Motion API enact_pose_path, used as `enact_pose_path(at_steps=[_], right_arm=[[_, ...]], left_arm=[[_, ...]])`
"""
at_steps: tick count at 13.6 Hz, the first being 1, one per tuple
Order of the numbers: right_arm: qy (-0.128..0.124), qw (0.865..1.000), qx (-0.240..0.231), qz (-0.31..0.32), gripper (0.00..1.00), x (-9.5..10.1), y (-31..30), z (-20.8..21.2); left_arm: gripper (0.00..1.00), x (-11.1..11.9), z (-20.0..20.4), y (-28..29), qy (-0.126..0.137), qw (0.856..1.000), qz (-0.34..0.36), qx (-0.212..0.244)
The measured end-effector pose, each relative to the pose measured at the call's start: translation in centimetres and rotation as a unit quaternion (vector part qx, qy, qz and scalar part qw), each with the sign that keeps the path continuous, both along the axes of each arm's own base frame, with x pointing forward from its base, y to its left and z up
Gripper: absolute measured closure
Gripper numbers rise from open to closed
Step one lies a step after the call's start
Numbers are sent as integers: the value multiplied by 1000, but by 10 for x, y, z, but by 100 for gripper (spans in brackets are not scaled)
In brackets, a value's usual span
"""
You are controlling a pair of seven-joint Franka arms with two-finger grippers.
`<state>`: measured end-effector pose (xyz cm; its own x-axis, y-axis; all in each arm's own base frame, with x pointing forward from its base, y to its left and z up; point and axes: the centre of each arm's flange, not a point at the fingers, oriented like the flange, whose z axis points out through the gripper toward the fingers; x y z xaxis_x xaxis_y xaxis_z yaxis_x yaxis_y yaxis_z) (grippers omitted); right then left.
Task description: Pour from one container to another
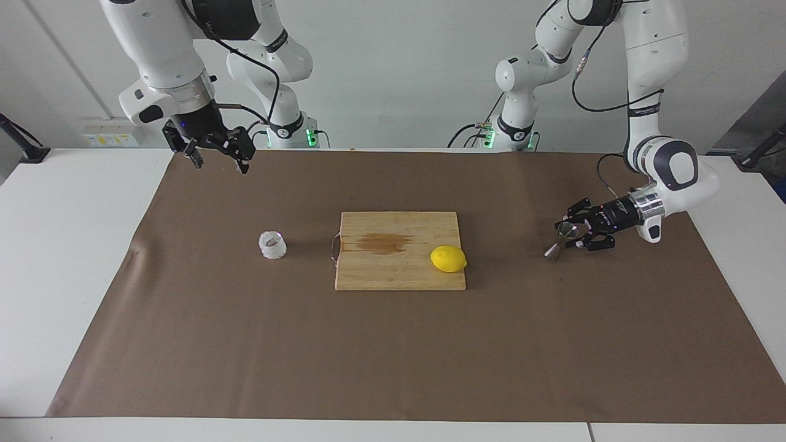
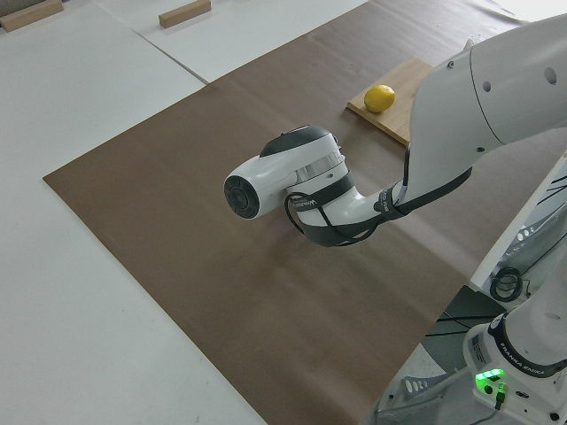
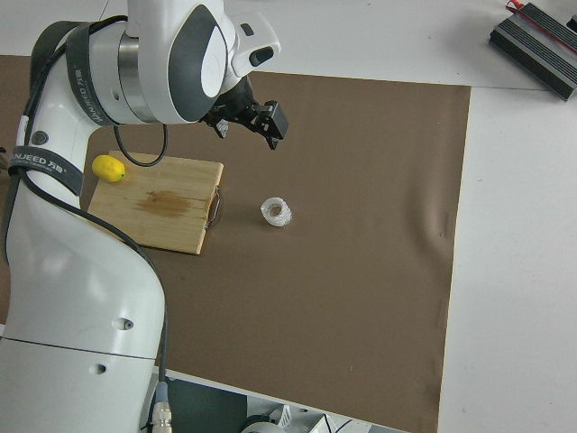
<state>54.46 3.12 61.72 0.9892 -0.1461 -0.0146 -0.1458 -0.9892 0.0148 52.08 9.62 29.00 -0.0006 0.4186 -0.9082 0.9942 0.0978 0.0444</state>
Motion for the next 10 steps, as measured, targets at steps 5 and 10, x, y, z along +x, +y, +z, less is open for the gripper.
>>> enact_pose_path(at_steps=[5,10], right_arm=[[0,1000,0,0,0,0,0,0],[0,1000,0,0,0,0,0,0]], left_arm=[[52,0,0,0,0,1000,1,1],[52,0,0,0,0,1000,1,1]])
